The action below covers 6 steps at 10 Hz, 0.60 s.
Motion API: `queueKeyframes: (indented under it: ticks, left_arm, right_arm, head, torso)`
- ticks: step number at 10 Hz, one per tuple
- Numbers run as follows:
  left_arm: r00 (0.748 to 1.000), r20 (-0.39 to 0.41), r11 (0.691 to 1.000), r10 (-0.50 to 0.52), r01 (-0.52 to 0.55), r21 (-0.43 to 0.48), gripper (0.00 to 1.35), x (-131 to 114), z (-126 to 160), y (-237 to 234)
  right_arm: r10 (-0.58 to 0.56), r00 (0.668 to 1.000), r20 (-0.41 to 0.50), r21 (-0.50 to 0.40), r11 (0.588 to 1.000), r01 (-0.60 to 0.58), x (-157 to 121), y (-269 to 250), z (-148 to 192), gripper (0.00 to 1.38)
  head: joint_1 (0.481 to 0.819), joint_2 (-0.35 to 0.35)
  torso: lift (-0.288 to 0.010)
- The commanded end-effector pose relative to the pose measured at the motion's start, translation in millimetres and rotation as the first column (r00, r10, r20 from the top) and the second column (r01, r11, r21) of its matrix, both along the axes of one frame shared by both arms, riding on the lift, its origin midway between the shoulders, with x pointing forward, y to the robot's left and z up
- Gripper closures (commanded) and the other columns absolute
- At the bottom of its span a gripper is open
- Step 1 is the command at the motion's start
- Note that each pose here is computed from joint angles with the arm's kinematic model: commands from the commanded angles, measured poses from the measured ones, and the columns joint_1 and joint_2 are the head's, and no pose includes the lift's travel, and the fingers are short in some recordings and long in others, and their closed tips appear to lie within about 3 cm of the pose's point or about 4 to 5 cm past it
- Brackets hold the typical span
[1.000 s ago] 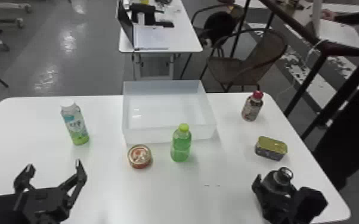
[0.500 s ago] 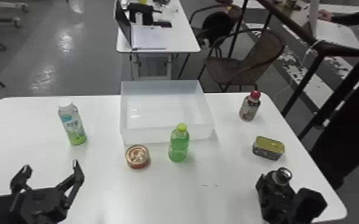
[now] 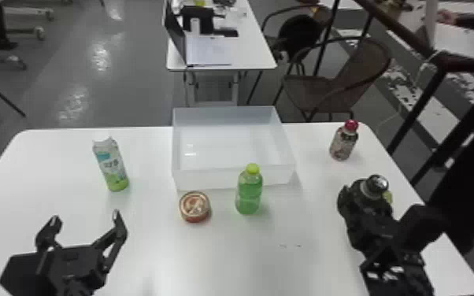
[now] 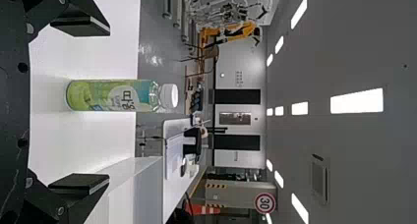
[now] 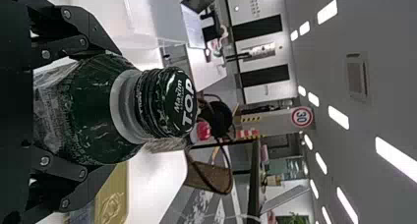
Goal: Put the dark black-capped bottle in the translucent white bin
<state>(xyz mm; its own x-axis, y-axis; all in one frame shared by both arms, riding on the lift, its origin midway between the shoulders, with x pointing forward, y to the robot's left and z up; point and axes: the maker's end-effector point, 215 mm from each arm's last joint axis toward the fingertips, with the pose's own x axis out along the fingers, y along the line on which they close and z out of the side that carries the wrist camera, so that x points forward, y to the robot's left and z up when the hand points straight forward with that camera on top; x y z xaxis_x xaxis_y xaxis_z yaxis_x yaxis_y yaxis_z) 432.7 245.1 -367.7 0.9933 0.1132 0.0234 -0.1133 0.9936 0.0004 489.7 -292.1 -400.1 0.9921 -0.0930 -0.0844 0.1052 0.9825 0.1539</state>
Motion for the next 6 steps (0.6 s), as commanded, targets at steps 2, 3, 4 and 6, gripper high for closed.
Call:
queueKeyframes:
  ticks: [2, 3, 4, 6]
  left_arm:
    - [1.000, 0.001, 1.000, -0.004, 0.004, -0.001, 0.23, 3, 1, -2]
    - [1.000, 0.003, 1.000, -0.005, 0.005, 0.000, 0.23, 3, 1, -2]
    - [1.000, 0.004, 1.000, -0.006, 0.006, 0.001, 0.23, 4, 2, -2]
    - [1.000, 0.003, 1.000, -0.007, 0.007, -0.002, 0.23, 6, 1, -2]
  right_arm:
    - [0.047, 0.993, 0.110, 0.008, 0.999, -0.048, 51, 22, 47, 0.78]
    - [0.066, 0.989, 0.134, 0.011, 0.998, -0.068, 70, 32, 53, 0.78]
    - [0.112, 0.982, 0.154, 0.016, 0.993, -0.116, 89, 43, 56, 0.78]
    - [0.235, 0.953, 0.193, 0.016, 0.970, -0.243, 125, 71, 55, 0.78]
  head:
    - [0.695, -0.051]
    - [0.695, -0.038]
    - [0.695, -0.026]
    - [0.695, 0.003]
  torso:
    - [-0.066]
    - [-0.066]
    - [-0.066]
    - [-0.066]
